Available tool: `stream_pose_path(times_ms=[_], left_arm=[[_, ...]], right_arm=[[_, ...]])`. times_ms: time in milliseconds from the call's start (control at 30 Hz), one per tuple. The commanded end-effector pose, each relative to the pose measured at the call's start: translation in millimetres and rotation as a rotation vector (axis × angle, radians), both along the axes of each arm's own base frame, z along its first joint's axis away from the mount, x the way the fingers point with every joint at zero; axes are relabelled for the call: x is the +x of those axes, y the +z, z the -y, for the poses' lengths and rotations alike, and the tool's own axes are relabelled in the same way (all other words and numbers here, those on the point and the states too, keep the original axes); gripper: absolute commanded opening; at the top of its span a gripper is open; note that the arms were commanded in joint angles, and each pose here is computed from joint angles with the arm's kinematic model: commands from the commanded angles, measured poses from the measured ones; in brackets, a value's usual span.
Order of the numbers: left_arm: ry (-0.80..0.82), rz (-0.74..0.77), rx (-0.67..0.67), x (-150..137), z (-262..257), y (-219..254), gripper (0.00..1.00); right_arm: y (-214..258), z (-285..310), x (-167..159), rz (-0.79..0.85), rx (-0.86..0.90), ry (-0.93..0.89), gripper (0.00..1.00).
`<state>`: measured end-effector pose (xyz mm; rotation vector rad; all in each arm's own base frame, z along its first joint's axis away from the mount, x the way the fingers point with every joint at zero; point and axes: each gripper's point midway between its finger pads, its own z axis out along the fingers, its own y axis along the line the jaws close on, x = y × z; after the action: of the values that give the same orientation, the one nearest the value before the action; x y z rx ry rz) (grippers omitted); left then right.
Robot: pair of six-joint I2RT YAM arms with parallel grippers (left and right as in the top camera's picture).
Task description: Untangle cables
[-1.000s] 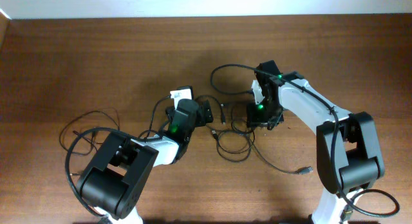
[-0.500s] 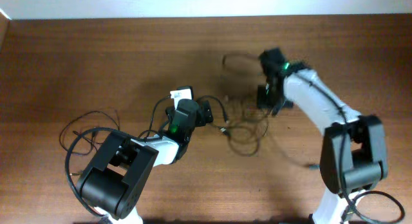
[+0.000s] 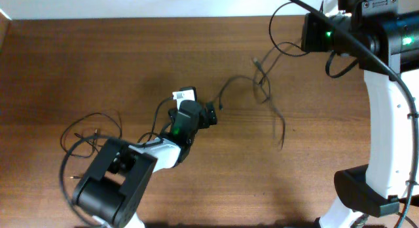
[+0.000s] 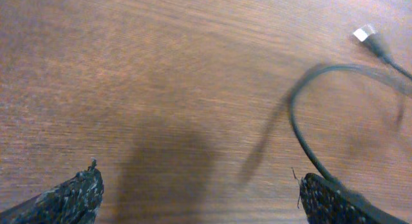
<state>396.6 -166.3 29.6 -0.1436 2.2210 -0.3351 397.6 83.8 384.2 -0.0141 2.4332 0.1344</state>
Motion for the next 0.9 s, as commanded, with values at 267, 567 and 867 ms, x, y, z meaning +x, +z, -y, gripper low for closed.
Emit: stream_pose_path(times_ms=[267,567,867], left_arm=[[-0.509,0.280,-0.224,-65.9,59.3,180.1,0.99],[-0.764,0.428,-0.113,-86.2,123.3,172.7,0.99],[-0.361,0.395,0.129,-17.4,92.9,92.5,0.06]], right_arm=[[-2.6,-32.5,-15.8,-0.056,0.114,0.165,0.04],[6.2,-78.1,-38.8,-0.113,0.324,0.352,0.04],[-0.5,-84.4,-58.8,-0.172,0.305,0.391,0.04]])
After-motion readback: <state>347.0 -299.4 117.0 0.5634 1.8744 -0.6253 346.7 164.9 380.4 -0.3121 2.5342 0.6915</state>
